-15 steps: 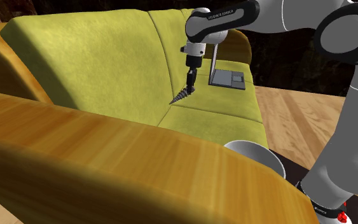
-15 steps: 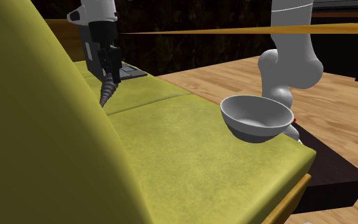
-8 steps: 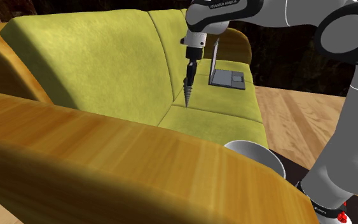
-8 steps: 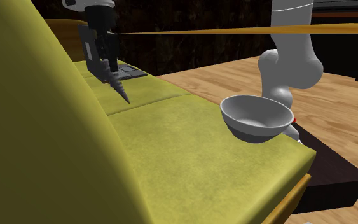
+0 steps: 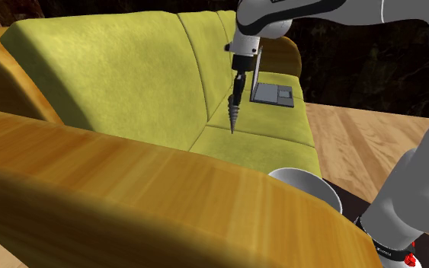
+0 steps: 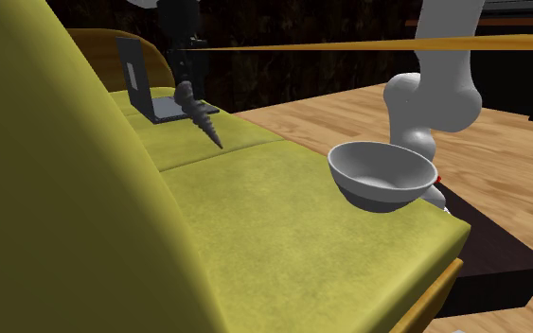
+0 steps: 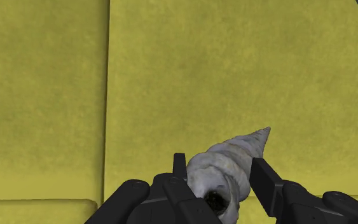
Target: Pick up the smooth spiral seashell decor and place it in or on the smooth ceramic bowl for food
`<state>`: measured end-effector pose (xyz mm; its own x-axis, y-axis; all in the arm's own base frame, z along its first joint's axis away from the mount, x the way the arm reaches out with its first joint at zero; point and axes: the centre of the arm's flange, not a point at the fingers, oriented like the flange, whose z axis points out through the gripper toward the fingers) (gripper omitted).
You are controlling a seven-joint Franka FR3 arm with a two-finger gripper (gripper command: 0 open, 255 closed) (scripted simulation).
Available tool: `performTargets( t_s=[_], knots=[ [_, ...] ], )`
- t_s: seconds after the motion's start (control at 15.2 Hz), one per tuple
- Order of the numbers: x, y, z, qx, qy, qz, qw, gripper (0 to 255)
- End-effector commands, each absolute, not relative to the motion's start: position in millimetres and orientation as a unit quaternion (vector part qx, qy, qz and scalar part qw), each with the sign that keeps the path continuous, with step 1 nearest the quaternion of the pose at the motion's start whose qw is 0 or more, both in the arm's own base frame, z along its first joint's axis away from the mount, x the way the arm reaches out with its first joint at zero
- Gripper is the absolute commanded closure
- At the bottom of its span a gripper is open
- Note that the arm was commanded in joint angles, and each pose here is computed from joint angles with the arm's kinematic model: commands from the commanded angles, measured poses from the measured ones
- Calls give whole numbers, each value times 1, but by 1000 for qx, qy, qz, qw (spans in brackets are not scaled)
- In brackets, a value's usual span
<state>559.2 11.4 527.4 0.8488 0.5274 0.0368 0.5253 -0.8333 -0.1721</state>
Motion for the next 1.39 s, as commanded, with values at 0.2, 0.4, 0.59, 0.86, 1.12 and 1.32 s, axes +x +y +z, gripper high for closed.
performTargets(
  t_s=[0.2,0.4,0.59,0.86,1.12,1.32],
  knots=[
    [492,30,527,-957,-275,6,88,255],
    [454,40,527,-957,-275,6,88,255],
    [416,51,527,-957,-275,6,88,255],
    [365,65,527,-957,-275,6,88,255],
    [314,78,527,-957,-275,6,88,255],
    [276,89,527,-957,-275,6,88,255]
  ],
)
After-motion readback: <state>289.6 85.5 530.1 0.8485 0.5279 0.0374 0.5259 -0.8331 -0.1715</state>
